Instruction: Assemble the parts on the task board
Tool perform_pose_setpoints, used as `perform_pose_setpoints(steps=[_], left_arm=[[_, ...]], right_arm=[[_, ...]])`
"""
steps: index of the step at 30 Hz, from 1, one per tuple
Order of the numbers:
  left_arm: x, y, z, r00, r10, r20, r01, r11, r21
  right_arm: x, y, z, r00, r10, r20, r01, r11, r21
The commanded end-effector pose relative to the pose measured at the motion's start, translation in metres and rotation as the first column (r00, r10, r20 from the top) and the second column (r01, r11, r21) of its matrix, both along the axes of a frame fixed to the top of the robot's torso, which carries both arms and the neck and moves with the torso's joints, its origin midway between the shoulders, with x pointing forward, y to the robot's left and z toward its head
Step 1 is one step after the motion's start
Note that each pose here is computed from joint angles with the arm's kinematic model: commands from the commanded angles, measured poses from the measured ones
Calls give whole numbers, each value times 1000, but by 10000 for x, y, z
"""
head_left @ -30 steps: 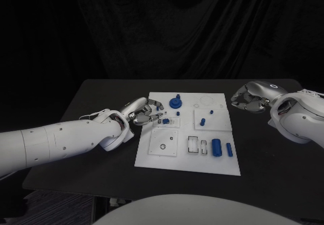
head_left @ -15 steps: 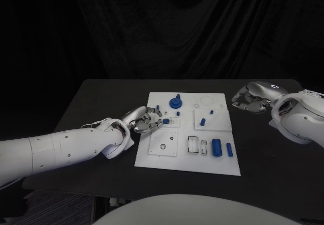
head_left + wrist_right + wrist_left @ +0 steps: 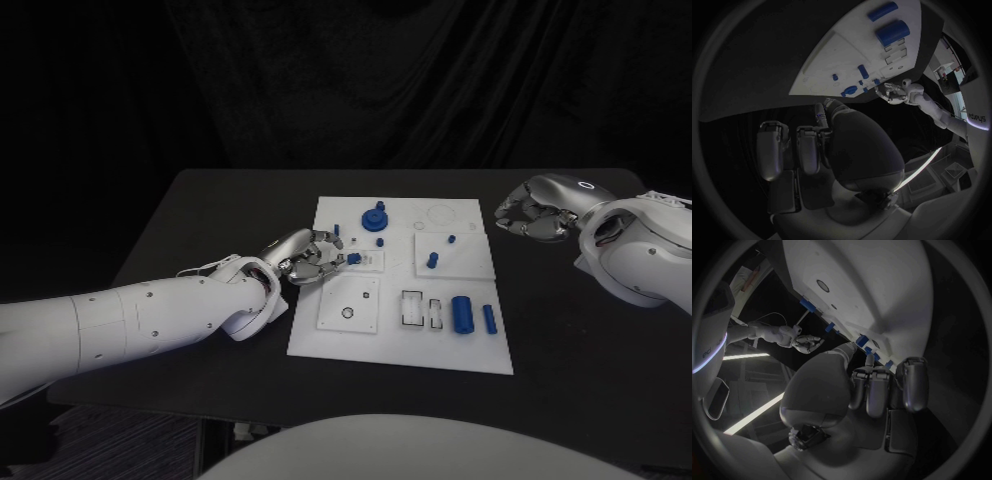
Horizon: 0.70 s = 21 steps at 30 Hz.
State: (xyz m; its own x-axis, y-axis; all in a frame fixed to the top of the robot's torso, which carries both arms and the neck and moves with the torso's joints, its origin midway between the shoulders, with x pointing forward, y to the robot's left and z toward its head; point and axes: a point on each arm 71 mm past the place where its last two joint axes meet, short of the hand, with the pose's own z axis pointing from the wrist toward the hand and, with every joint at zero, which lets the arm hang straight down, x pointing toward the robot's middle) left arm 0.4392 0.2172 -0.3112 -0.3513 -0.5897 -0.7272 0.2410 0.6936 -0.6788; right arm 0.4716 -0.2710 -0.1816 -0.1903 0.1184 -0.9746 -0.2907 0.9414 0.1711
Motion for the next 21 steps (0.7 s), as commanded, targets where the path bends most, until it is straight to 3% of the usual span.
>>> perform_pose_setpoints(steps=[1, 21], left_arm=[[8, -15, -6, 1000, 23, 8, -23, 1000, -2], [27, -126, -66, 1000, 7, 5, -7, 1000, -1]], right_arm=[[-2, -8, -20, 1000, -16, -16, 16, 1000, -4], [2, 5, -34, 999, -18, -31, 18, 1000, 0]])
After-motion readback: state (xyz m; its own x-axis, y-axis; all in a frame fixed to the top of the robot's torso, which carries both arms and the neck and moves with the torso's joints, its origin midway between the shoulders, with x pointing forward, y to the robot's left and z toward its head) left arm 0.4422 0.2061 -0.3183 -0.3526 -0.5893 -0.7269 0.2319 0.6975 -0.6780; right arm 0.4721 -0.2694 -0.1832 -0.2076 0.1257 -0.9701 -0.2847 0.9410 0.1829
